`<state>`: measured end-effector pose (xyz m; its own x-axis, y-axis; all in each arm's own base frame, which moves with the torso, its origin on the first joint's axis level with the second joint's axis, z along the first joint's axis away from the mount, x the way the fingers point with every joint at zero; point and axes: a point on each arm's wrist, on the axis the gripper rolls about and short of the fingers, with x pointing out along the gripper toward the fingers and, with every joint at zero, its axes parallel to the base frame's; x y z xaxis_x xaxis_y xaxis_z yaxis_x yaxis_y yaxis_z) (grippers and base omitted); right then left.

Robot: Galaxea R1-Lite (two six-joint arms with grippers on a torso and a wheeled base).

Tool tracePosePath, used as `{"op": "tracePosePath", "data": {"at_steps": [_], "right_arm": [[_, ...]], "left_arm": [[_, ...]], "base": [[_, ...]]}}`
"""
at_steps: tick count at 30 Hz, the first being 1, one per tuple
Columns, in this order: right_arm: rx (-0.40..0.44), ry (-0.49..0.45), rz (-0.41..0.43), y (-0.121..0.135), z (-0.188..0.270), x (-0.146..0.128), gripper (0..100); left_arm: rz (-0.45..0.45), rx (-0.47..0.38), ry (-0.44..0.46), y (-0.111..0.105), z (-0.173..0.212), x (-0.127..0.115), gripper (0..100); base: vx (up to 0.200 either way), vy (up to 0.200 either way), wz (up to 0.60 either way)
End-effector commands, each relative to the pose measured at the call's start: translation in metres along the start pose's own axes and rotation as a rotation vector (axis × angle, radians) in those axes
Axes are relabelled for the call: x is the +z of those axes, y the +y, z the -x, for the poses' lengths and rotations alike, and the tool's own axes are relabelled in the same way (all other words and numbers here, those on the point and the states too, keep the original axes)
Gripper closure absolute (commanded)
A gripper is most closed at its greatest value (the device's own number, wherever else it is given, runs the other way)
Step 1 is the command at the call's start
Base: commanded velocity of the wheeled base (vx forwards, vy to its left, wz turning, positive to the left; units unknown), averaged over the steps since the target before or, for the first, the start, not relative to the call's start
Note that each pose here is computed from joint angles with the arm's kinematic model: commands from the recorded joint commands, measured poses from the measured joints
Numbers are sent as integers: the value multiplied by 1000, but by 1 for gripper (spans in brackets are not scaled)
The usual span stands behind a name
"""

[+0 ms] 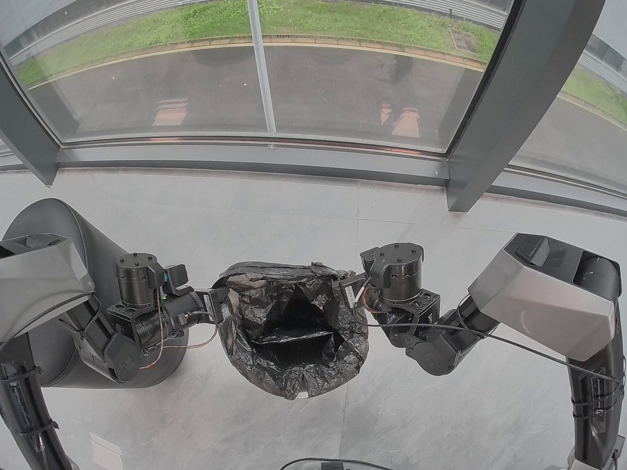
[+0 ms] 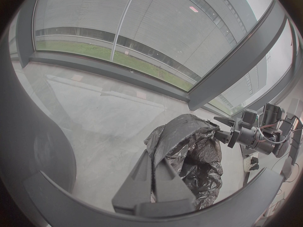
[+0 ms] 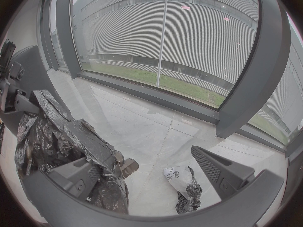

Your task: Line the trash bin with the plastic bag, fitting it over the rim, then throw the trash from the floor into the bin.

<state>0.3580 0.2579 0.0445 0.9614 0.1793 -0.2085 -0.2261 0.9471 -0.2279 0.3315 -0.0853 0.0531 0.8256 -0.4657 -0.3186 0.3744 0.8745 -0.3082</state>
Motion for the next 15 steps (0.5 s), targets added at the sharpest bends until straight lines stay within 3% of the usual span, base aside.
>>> {"op": "tracePosePath", "data": {"at_steps": [1, 15], "right_arm": [[1, 1, 1, 1, -1, -1, 0], [8, -49, -22, 3, -2, -1, 0]], "left_arm": [[9, 7, 30, 3, -2, -9, 100], [19, 18, 49, 7, -3, -15, 100]], "base": [[0, 0, 0], [0, 0, 0]]}}
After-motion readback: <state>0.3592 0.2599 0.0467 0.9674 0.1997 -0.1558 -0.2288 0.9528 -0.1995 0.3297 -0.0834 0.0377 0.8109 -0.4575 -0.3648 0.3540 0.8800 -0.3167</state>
